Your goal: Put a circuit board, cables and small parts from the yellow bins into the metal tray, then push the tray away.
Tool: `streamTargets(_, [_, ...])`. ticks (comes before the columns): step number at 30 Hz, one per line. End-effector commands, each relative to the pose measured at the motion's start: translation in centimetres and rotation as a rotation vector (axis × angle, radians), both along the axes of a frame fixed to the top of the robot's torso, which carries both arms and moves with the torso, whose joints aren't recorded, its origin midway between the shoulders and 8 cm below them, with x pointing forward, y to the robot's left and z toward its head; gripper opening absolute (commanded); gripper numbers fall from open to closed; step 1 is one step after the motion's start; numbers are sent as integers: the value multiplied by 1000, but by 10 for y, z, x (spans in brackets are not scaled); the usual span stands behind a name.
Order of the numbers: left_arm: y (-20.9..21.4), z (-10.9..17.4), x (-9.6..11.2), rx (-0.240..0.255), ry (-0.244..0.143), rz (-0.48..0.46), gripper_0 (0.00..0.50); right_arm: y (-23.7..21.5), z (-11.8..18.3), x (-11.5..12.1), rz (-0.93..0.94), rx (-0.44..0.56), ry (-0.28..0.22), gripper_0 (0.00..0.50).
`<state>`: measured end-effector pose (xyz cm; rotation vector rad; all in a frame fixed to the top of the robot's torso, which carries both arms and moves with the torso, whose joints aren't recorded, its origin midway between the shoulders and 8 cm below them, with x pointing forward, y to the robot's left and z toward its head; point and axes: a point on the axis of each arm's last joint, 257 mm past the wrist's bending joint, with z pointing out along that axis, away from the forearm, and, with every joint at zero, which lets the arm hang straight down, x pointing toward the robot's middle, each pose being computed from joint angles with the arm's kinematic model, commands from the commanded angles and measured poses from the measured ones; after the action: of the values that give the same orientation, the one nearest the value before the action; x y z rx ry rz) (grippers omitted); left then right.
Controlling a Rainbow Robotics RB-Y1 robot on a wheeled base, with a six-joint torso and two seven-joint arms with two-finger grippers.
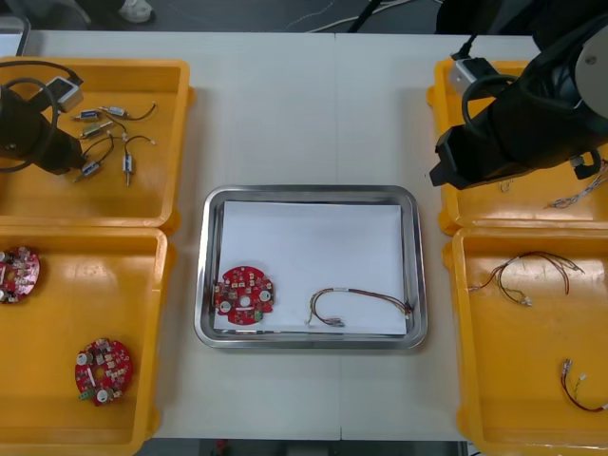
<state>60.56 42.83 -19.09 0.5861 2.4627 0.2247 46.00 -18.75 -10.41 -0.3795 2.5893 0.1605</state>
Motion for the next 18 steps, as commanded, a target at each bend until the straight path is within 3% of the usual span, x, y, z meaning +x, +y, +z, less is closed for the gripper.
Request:
streamTargets(1, [-14,21,21,28,-58,-44,500,-44,15,6,-196,27,-37,500])
streamTargets(11, [-17,19,22,32,-58,-46,500,-108,20,24,-436,59,-50,500])
streamTargets(18, [-17,15,21,34,-53,-45,500,-135,31,30,-488,77,-68,500])
